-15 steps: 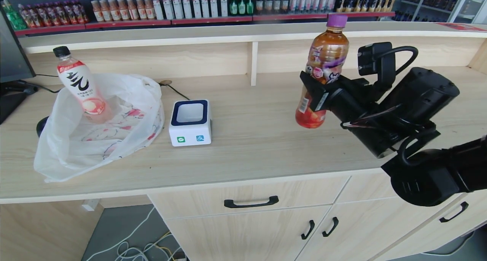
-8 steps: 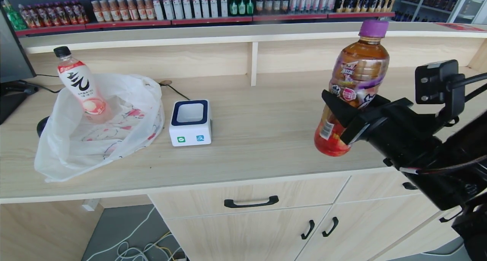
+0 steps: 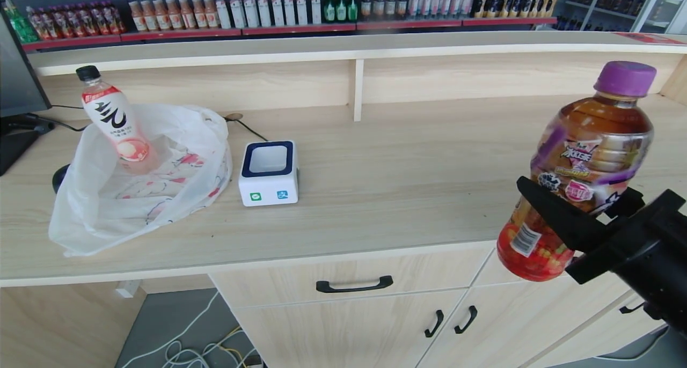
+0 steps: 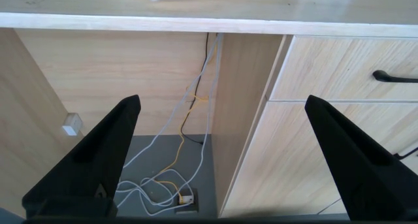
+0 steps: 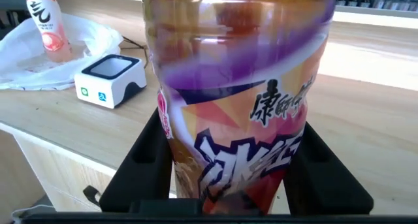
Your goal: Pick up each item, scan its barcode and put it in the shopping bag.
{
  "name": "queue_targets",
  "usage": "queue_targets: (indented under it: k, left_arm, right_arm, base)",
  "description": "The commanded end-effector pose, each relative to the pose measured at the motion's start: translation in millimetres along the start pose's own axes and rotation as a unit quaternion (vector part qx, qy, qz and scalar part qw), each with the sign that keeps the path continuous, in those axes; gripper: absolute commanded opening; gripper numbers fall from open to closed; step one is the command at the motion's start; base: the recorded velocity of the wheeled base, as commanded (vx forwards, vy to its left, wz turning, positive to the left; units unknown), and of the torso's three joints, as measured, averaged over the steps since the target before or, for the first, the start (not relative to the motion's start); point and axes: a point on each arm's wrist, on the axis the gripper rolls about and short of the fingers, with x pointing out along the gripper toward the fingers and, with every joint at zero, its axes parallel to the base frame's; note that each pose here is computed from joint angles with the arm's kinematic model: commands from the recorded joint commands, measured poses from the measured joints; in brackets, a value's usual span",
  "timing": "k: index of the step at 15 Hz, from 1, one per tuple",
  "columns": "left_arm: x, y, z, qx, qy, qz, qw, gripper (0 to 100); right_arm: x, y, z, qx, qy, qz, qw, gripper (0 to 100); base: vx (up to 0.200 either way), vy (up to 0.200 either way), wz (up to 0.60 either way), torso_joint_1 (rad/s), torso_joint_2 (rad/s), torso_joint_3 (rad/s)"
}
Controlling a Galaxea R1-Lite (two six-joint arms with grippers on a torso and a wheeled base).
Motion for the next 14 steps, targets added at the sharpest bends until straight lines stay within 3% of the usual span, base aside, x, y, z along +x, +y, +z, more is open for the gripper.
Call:
queue_targets:
  k: [1, 4, 8, 14]
  left_arm:
    - [0, 0.0, 0.0, 0.0, 0.0, 0.0, 1.0, 100]
    - [0, 0.0, 0.0, 0.0, 0.0, 0.0, 1.0, 100]
    - [0, 0.0, 0.0, 0.0, 0.0, 0.0, 1.0, 100]
    - [0, 0.0, 0.0, 0.0, 0.0, 0.0, 1.0, 100]
  right_arm:
    - [-10, 4, 4, 0.009, -0.008, 0.016, 1.0, 0]
    - [-11, 19, 5, 0.047, -0.008, 0.059, 0.997, 0]
    - [6, 27, -1, 0.127, 0.009, 0.068, 0.989, 0]
    - [50, 37, 5, 0.189, -0.017, 0.11, 0.976, 0]
  base:
    - [0.0, 0.0, 0.0, 0.0, 0.0, 0.0]
    - [0.0, 0.0, 0.0, 0.0, 0.0, 0.0]
    - [0.0, 0.0, 0.0, 0.0, 0.0, 0.0]
    - [0.0, 0.0, 0.0, 0.0, 0.0, 0.0]
